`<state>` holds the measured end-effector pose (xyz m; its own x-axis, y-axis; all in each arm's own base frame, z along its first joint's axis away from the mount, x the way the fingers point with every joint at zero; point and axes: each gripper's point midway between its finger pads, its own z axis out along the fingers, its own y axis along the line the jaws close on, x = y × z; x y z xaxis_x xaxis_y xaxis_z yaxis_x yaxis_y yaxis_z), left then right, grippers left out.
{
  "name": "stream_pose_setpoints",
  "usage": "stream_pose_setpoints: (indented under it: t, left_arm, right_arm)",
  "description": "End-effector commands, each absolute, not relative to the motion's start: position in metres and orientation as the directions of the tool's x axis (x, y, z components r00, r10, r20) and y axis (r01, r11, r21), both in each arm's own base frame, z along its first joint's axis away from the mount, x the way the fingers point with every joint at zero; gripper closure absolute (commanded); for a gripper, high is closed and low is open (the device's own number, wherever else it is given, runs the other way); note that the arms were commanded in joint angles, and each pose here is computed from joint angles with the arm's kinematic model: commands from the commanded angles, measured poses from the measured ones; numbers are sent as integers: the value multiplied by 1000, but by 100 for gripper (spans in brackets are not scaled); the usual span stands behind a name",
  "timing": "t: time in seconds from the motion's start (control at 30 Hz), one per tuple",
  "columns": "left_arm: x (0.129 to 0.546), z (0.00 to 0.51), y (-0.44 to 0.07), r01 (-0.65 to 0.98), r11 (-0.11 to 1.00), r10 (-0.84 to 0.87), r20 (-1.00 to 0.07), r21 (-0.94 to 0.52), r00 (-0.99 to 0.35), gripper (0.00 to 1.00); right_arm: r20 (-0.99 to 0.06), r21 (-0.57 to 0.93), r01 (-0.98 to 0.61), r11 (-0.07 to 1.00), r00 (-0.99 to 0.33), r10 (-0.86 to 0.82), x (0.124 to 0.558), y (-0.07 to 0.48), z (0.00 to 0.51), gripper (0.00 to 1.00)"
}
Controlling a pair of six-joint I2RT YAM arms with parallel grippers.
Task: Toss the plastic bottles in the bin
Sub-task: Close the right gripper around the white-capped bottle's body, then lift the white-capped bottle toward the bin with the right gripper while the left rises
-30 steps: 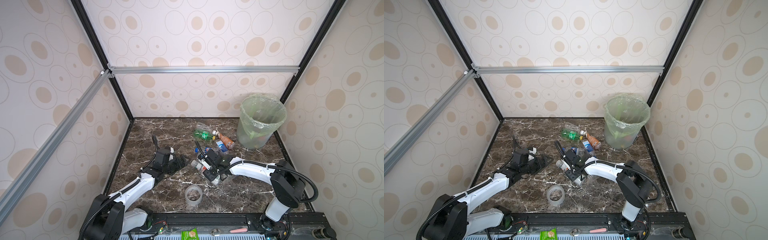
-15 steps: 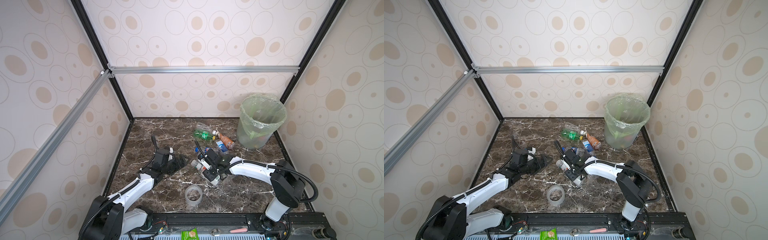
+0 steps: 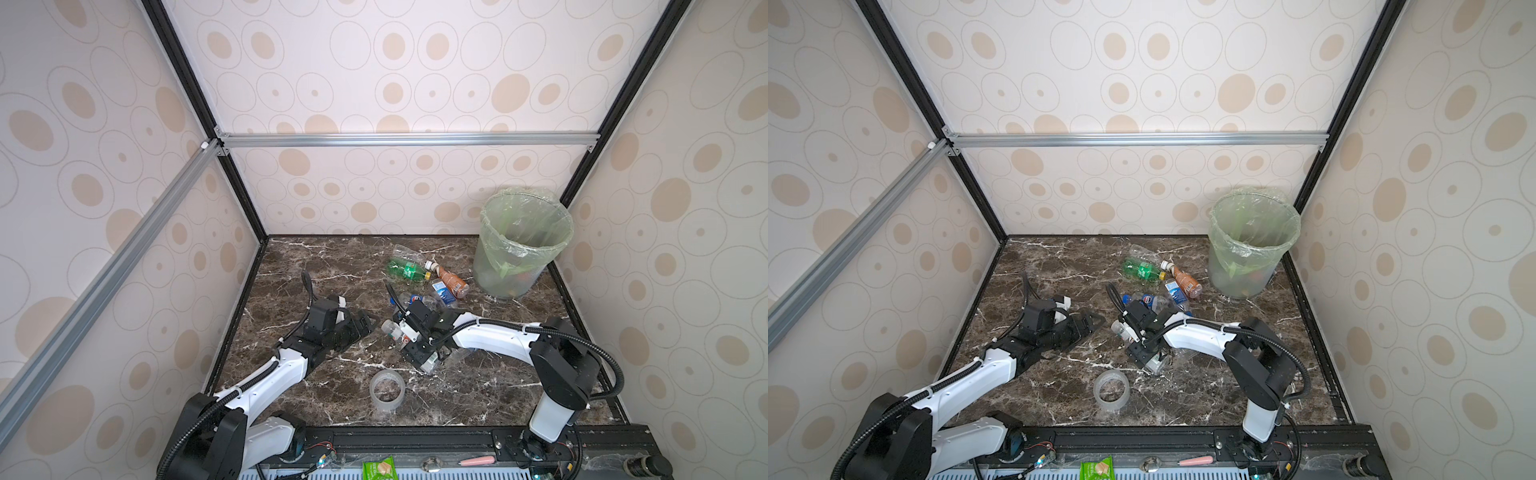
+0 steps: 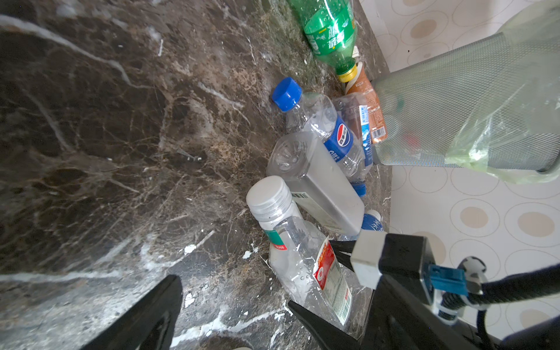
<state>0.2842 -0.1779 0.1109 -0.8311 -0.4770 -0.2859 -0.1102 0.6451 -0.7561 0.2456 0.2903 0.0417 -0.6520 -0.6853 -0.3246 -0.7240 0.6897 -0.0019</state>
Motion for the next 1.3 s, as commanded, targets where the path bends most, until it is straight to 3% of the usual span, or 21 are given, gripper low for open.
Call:
stream_pose_setpoints:
  t: [0.0,0.57,0.77,1.0,1.27]
  left_arm:
    - [285,115,-174,-113,640,-492,-292,-760,-820,1]
    - [289,130,-173,-91,630,-502,-315,-771,-805,1]
    - [292,148,-171,-66,621,-518,-345,-781,-782,1]
    - [299,182,-167,-5,603,-540,-404,-798,-739,1]
    - [313,249,-171,129,574,-549,-497,-809,-672,1]
  right_arm:
    - [-310,3,-727,687,-654,-690,244,295,42,22]
    - [-344,-5,-735,678,-635,-692,251,302,59,41]
    - [-390,3,-737,676,-624,-677,256,310,79,43]
    - [-480,-22,-736,677,-586,-652,273,323,120,43]
    - [-605,-64,-690,721,-548,-578,323,322,194,44]
